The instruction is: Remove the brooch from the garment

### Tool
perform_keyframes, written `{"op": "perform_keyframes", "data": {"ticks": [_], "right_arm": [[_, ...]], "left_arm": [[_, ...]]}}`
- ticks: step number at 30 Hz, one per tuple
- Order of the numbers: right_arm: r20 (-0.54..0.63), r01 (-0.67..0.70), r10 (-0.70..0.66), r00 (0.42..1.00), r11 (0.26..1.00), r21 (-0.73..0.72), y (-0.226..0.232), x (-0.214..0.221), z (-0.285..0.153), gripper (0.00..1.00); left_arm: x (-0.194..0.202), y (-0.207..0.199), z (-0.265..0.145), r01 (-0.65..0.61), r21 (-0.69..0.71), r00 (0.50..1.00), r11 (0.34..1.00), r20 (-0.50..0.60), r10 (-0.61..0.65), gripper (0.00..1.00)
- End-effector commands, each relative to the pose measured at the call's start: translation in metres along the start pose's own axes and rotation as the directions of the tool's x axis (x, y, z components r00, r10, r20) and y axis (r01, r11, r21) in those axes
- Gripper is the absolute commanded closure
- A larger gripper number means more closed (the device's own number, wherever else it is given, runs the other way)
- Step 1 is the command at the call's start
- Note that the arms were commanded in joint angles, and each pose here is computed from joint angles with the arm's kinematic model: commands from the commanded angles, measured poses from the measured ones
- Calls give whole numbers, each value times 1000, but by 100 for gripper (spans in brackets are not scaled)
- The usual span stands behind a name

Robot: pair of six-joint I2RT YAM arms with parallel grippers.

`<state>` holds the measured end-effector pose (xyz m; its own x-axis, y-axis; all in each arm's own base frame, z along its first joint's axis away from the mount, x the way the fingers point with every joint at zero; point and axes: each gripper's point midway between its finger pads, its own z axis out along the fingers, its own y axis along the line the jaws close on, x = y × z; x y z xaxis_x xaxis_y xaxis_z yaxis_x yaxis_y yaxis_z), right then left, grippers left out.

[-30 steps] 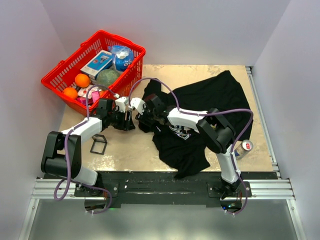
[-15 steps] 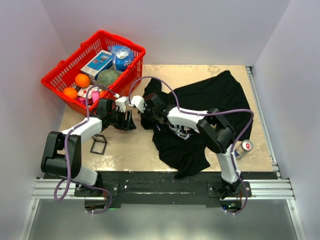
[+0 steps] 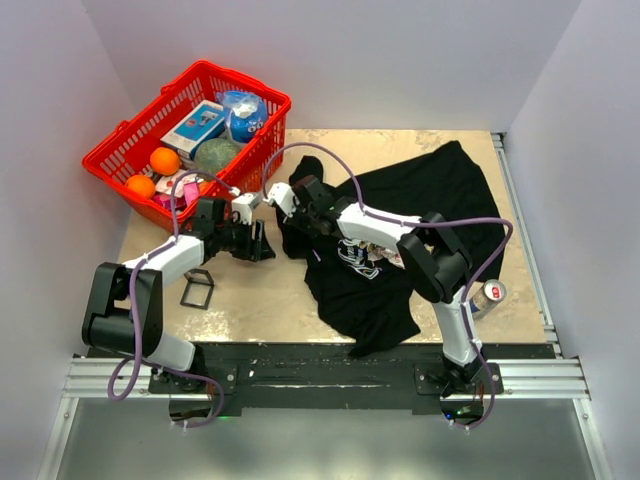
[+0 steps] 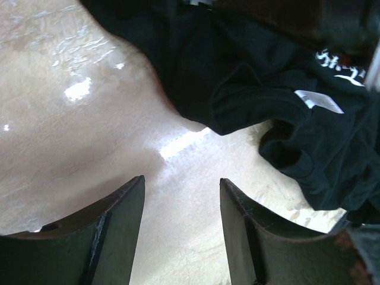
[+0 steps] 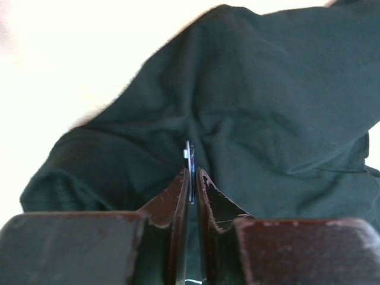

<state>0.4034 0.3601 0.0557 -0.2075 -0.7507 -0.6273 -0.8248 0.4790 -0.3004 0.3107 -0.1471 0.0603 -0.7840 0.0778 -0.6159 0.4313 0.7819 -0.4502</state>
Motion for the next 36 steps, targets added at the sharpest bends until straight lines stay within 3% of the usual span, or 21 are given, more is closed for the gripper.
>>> {"op": "perform_keyframes", "data": {"ticks": [1,4,9,18,25,36], "right_arm": [[-6,-46,45,999,999,-16,-16,-2,3,94],[13,-68,69,998,996,-51,-18,-7,-6,100],[72,-108,117,991,988,-110,-18,-19,-31,100],[261,-118,157,953,980,-160,-10,-43,-69,100],[287,-129,169,943,980,-152,-19,-51,-80,100],[365,-253,296,883,954,-162,-45,-69,-110,100]], "left_arm": [[-10,2,-2,87,27,995,996,38,-88,43],[-13,-1,-3,84,44,995,996,42,-85,43],[-24,-13,-6,77,98,993,992,77,-85,43],[-104,-41,-8,8,160,960,987,275,-53,45],[-161,-58,-10,-187,91,895,978,426,131,46],[-162,-43,21,-216,18,891,976,413,189,52]]}}
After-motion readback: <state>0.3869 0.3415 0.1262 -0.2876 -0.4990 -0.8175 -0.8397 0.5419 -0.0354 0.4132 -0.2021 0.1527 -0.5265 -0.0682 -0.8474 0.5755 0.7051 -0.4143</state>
